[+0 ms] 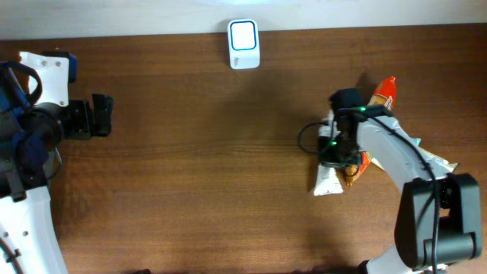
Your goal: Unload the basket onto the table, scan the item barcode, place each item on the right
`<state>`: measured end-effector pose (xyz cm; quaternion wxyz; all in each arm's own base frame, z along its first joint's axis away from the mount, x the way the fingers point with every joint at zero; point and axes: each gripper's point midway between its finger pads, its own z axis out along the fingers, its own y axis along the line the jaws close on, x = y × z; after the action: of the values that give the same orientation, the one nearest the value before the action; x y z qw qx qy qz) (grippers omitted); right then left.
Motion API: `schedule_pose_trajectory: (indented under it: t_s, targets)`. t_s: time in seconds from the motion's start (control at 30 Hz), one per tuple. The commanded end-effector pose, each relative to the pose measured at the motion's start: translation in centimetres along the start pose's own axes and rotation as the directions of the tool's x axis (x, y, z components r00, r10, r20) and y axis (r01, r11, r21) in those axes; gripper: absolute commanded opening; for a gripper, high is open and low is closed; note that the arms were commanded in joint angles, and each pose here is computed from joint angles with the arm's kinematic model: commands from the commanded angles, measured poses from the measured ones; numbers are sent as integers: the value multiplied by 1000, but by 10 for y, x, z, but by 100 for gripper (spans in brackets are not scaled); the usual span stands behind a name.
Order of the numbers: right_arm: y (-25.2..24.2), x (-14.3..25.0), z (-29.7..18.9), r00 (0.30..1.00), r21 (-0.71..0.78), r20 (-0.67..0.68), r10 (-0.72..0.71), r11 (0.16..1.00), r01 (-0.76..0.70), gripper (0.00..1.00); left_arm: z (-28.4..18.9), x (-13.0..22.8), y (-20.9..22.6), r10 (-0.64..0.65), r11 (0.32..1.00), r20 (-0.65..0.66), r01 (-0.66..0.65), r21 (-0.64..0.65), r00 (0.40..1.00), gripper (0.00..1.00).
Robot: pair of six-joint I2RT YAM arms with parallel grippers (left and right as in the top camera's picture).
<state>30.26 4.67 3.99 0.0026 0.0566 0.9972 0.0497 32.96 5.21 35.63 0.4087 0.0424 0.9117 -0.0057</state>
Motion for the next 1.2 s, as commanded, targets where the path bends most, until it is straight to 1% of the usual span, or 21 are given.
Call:
schedule_pose_trajectory:
  t_s: [0.0,0.07,0.17,0.2,0.23,0.27,0.3,0.37,0.5,0.57,0.63,0.67,0.7,0.73,0.77,0.8,0.83,0.87,1.0,1.07,1.17]
  targets:
    - [-9,-4,-9,999,1,12,33,999,-33,67,-3,-2,-1,16,1000,12,-16,6,1000,99]
    - [15,-22,-55,997,-83,53,-64,994,68,73,-3,-2,-1,16,1000,12,-16,6,1000,99]
    - [51,-41,-153,963,-113,222,-154,977,182,74,-3,-2,-1,16,1000,12,-16,6,1000,99]
    - [72,-38,-212,923,-120,332,-195,962,246,73,-3,-2,-1,16,1000,12,-16,6,1000,99]
    - [84,-28,-247,891,-123,396,-222,949,291,73,-3,-2,-1,16,1000,12,-16,6,1000,99]
    - [96,-15,-281,851,-124,463,-247,933,339,99,-3,-2,-1,16,1000,12,-16,6,1000,99]
    - [104,7,-326,789,-122,554,-266,912,392,98,-3,-2,-1,16,1000,12,-16,6,1000,99]
    - [104,23,-357,731,-117,632,-259,900,420,98,-3,-2,-1,16,1000,12,-16,6,1000,99]
    - [54,62,-370,728,24,637,-254,950,311,99,-3,-2,-1,16,1000,12,-16,6,1000,99]
    - [34,81,-390,670,70,703,-237,961,267,99,-3,-2,-1,16,1000,12,-16,6,1000,99]
    - [12,80,-394,656,151,719,-231,973,177,99,-3,-2,-1,16,1000,12,-16,6,1000,99]
    - [4,73,-393,645,147,738,-199,980,135,98,-3,-2,-1,16,1000,12,-16,6,1000,99]
    - [1,62,-392,610,139,773,-175,985,105,99,-3,-2,-1,16,1000,12,-16,6,1000,99]
    - [4,51,-389,565,144,802,-193,981,131,98,-3,-2,-1,16,1000,12,-16,6,1000,99]
    - [15,36,-380,458,171,851,-256,960,219,98,-3,-2,-1,16,1000,12,-16,6,1000,99]
    - [18,24,-369,367,198,888,-279,950,241,98,-3,-2,-1,16,1000,12,-16,6,1000,99]
    - [16,16,-352,247,203,934,-259,952,229,98,-3,-2,-1,16,1000,12,-16,6,1000,99]
    - [10,18,-326,165,201,957,-238,956,212,98,-3,-2,-1,16,1000,12,-16,6,1000,99]
    - [-8,40,-244,-71,196,980,-186,966,169,98,-3,-2,-1,16,1000,12,-16,6,1000,99]
    - [-15,52,-198,-115,190,978,-172,968,166,99,-3,-2,-1,16,1000,12,-16,6,1000,99]
    - [-17,55,-168,-116,191,978,-172,966,174,98,-3,-2,-1,16,1000,11,-16,6,1000,99]
